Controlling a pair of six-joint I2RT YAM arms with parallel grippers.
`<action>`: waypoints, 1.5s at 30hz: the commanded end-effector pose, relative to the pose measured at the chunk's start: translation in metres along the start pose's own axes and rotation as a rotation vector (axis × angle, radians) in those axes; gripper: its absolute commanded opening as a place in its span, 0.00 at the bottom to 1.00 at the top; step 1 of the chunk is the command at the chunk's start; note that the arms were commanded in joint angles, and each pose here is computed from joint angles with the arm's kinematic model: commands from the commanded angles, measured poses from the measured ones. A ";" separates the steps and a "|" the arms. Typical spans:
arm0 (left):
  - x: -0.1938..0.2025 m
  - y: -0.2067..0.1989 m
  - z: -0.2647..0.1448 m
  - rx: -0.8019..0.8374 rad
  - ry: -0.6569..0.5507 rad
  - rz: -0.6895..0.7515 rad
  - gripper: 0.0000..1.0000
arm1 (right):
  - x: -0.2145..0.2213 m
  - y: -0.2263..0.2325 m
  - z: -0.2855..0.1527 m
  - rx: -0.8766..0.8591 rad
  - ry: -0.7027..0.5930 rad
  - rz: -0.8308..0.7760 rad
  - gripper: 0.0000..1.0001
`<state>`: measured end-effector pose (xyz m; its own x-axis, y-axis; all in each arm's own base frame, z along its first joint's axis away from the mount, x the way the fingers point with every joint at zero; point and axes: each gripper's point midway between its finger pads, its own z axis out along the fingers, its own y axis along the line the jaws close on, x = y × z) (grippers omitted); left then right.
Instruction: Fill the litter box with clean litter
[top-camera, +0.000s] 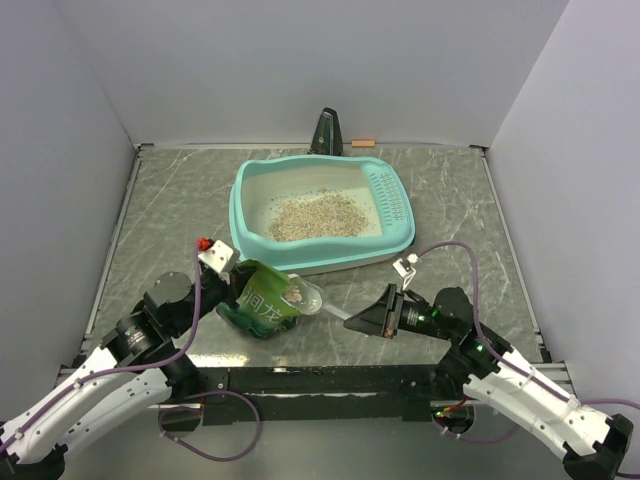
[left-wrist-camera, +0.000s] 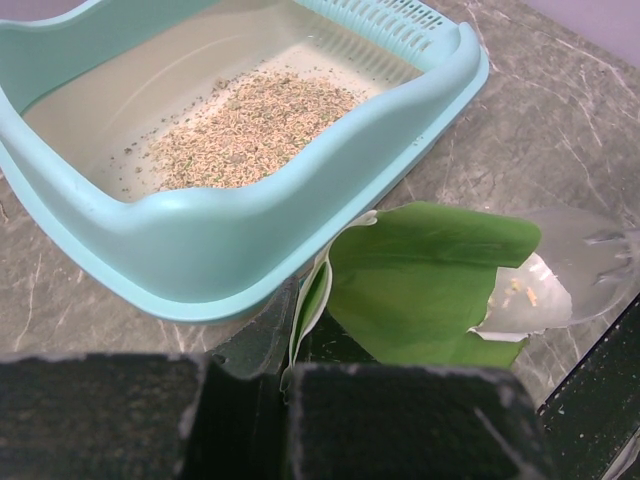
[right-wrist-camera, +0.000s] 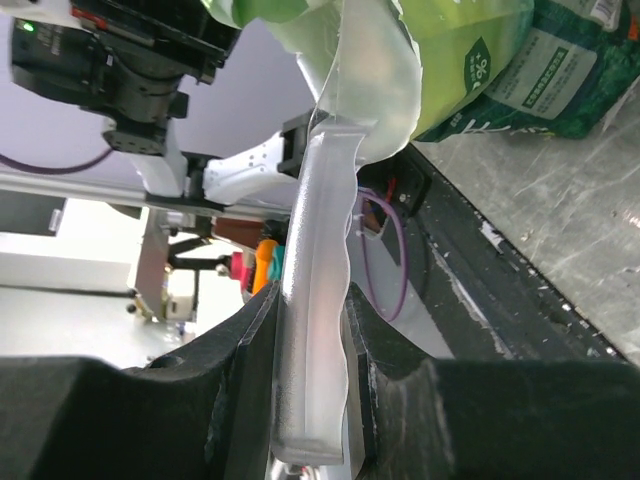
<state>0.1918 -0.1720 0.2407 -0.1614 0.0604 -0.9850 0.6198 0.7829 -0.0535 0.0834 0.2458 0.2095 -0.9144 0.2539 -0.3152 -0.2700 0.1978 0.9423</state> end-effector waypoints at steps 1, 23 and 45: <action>-0.010 0.005 -0.001 -0.029 -0.028 -0.013 0.01 | -0.008 0.002 -0.006 -0.004 -0.071 0.054 0.00; -0.011 0.012 -0.003 -0.071 -0.041 -0.015 0.01 | -0.009 0.041 -0.037 -0.032 -0.091 0.035 0.00; -0.014 0.005 -0.005 -0.030 -0.053 -0.019 0.01 | -0.097 0.089 -0.018 0.052 -0.366 -0.010 0.00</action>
<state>0.1952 -0.1656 0.2427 -0.1535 0.0529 -0.9867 0.5889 0.8068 -0.0484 0.1168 0.2240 0.2807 -0.8289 0.4753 -0.2948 -0.1741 0.2817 0.9436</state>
